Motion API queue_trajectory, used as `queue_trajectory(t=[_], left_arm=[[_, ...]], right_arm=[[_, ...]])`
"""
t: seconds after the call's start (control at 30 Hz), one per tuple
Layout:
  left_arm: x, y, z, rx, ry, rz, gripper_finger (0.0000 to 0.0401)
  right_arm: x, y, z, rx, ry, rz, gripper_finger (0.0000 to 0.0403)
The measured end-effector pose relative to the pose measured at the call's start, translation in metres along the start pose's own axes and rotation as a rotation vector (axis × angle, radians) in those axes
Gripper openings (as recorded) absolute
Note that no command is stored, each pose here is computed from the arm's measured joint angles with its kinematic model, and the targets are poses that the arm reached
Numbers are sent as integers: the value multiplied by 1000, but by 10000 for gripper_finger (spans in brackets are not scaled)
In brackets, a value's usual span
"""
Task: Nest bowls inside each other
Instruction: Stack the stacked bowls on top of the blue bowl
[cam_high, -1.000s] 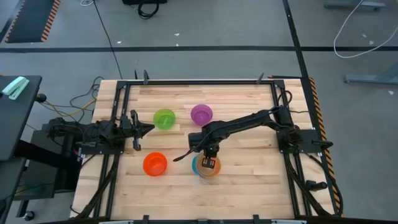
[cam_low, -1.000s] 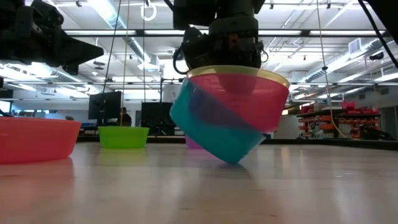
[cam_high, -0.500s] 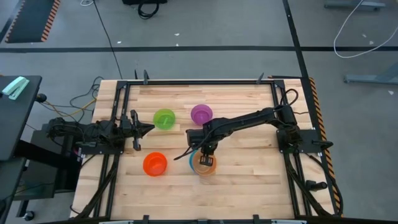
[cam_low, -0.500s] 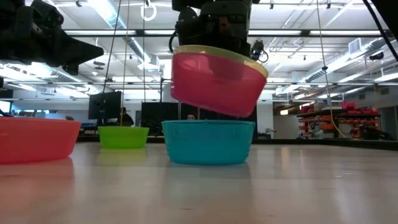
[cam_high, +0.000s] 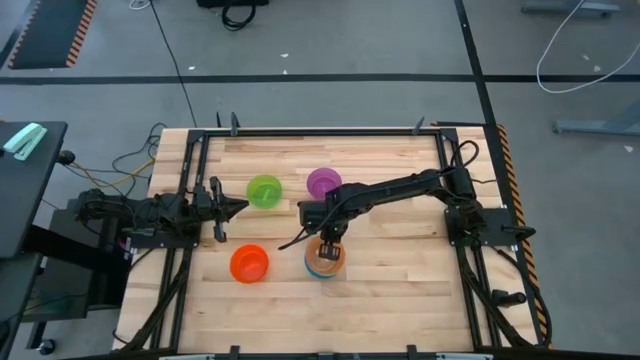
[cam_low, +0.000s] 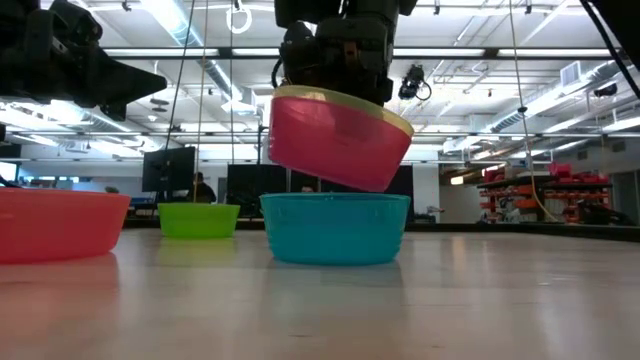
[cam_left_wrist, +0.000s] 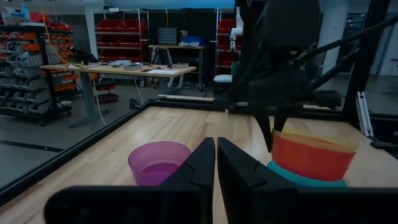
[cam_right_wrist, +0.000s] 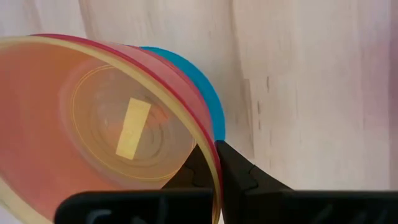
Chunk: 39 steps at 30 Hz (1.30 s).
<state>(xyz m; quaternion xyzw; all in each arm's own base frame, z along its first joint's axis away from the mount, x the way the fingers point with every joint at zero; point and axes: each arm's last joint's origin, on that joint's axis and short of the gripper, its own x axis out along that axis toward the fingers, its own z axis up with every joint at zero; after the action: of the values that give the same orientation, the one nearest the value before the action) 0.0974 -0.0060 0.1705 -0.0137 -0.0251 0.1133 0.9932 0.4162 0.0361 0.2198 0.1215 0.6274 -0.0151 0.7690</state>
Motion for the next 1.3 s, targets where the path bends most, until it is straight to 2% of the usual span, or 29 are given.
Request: queue_trajectory(t=[0.17, 0.6, 0.73, 1.3], left_arm=[[0, 0, 0, 0, 0, 0, 34], [0, 0, 0, 2, 5, 0, 24], [1, 0, -1, 5, 11, 1, 31], [1, 0, -1, 6, 16, 4, 31]], right_arm=[[1, 0, 0, -3, 2, 0, 5], [28, -2, 2, 12, 62, 0, 8], [29, -2, 1, 61, 67, -1, 22], [28, -2, -3, 99, 110, -16, 97]])
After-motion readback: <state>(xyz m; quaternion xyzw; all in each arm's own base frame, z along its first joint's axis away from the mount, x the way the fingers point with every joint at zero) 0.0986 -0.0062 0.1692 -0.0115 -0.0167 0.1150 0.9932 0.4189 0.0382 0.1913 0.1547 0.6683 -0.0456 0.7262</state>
